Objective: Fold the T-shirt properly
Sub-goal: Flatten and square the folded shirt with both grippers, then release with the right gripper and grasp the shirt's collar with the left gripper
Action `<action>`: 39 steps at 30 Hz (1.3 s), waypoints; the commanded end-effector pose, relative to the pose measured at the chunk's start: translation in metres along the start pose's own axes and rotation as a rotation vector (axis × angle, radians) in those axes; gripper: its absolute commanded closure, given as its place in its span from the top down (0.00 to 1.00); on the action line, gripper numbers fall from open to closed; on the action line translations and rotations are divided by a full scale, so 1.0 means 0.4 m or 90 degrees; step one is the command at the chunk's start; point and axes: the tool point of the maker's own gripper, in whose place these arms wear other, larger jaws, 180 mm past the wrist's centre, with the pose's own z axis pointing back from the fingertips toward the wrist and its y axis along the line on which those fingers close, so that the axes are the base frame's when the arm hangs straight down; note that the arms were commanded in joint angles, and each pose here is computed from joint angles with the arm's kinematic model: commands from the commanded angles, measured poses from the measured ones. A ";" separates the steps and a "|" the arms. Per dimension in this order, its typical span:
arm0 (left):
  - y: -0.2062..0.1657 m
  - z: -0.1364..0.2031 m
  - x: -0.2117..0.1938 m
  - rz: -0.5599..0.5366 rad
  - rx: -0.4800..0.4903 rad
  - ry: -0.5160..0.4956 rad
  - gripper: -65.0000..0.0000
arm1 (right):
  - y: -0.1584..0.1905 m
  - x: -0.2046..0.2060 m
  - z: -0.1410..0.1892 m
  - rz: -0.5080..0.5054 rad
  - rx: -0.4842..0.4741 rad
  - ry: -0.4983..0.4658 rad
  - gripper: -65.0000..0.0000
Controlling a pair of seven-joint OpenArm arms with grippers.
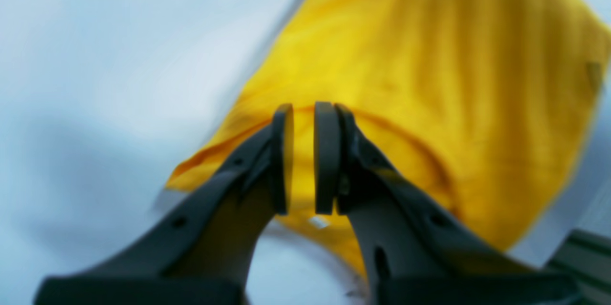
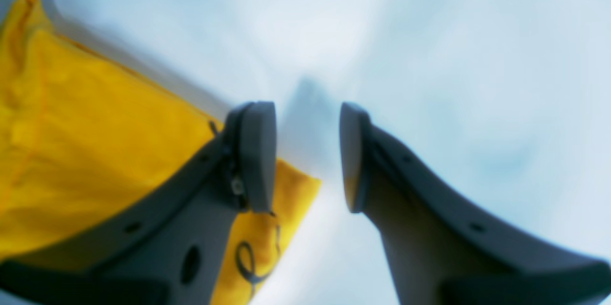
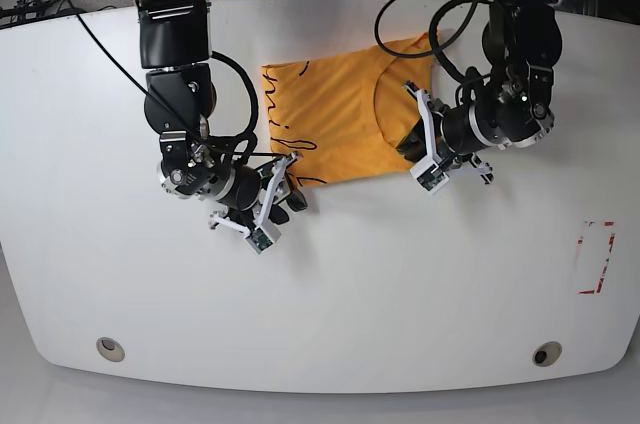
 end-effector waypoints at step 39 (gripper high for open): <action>0.054 -0.080 -0.136 0.016 -0.043 0.129 0.10 | 0.023 -0.214 0.055 -0.029 0.006 0.032 0.32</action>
